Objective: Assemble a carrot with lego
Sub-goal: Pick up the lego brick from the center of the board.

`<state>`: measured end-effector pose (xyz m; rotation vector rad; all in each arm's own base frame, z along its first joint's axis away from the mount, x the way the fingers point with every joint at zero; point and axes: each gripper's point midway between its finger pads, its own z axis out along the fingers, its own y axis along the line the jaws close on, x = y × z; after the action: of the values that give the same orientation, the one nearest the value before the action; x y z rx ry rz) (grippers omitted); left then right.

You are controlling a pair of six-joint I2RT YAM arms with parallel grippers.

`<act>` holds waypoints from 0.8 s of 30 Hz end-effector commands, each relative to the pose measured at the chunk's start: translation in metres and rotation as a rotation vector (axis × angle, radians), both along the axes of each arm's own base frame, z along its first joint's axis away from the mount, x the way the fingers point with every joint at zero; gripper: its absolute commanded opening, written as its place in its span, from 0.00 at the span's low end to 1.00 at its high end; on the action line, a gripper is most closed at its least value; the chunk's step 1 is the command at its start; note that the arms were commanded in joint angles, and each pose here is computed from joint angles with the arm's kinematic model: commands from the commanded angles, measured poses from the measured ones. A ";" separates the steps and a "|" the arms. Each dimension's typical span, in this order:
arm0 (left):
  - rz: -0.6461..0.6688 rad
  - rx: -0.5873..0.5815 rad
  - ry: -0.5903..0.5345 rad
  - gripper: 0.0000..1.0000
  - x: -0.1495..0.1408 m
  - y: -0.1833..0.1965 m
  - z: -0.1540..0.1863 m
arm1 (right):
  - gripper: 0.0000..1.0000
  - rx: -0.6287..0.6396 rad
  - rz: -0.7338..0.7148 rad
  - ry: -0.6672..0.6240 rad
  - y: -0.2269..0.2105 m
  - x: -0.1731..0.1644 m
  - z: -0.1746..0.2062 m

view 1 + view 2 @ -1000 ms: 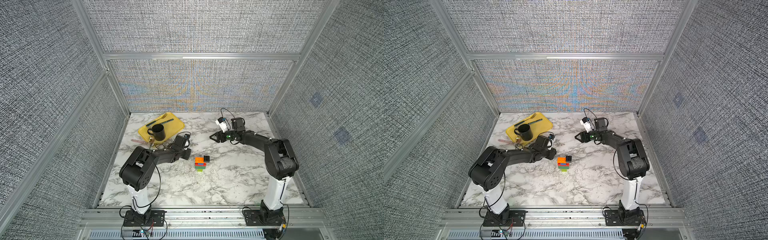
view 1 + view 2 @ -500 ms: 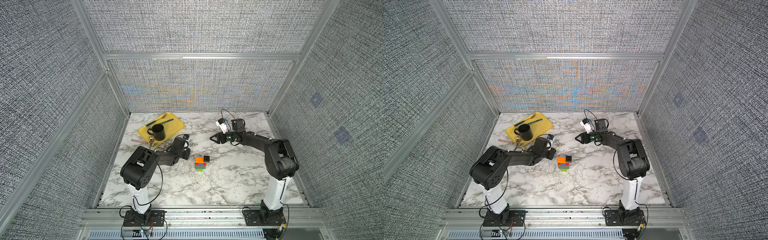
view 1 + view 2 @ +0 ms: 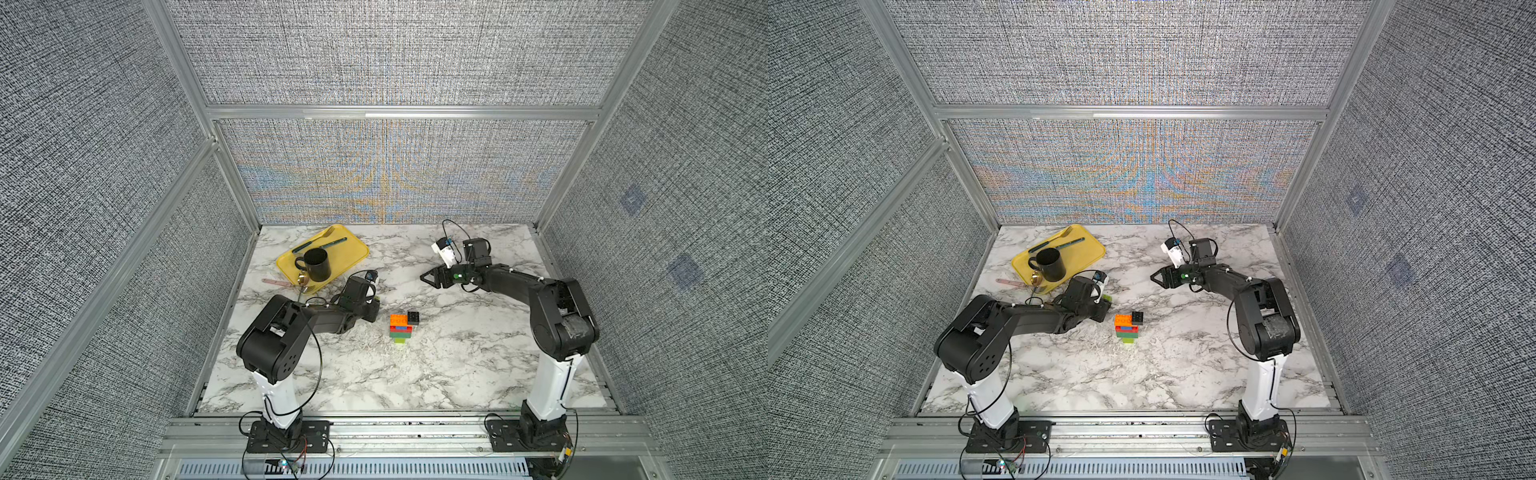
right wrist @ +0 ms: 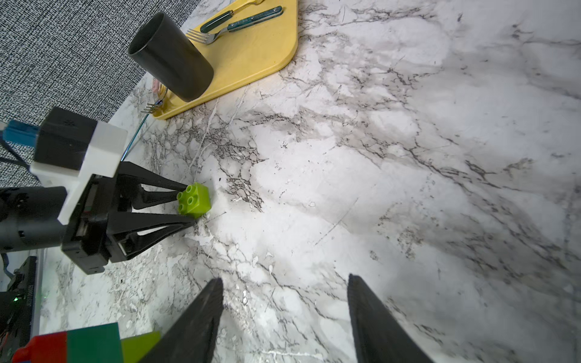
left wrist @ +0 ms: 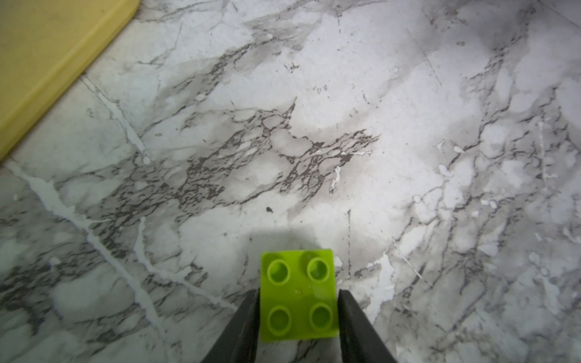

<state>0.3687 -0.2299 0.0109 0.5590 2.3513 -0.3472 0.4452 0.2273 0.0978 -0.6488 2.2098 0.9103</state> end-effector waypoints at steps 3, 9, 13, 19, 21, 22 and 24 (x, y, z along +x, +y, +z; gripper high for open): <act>-0.009 0.062 0.180 0.41 -0.030 0.011 -0.037 | 0.64 0.005 0.000 -0.016 0.000 0.001 0.004; -0.011 0.063 0.176 0.33 -0.029 0.010 -0.036 | 0.65 0.003 -0.005 -0.019 -0.001 -0.001 0.008; -0.016 0.039 0.144 0.27 -0.029 0.009 -0.019 | 0.64 0.000 -0.038 -0.031 -0.006 -0.006 0.016; -0.024 -0.014 0.073 0.20 -0.028 0.006 0.031 | 0.64 -0.019 -0.203 -0.054 -0.030 -0.016 0.037; -0.014 -0.010 0.056 0.19 -0.028 0.009 0.051 | 0.64 -0.014 -0.253 -0.071 -0.038 -0.023 0.046; -0.005 -0.009 0.044 0.19 -0.028 0.011 0.063 | 0.65 -0.006 -0.278 -0.084 -0.042 -0.027 0.053; 0.007 -0.012 0.010 0.18 -0.030 0.016 0.087 | 0.65 0.023 -0.303 -0.106 -0.046 -0.038 0.066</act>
<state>0.3474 -0.2242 0.0864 0.5585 2.3269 -0.4002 0.4039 0.1900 0.1459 -0.4282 2.1796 0.7588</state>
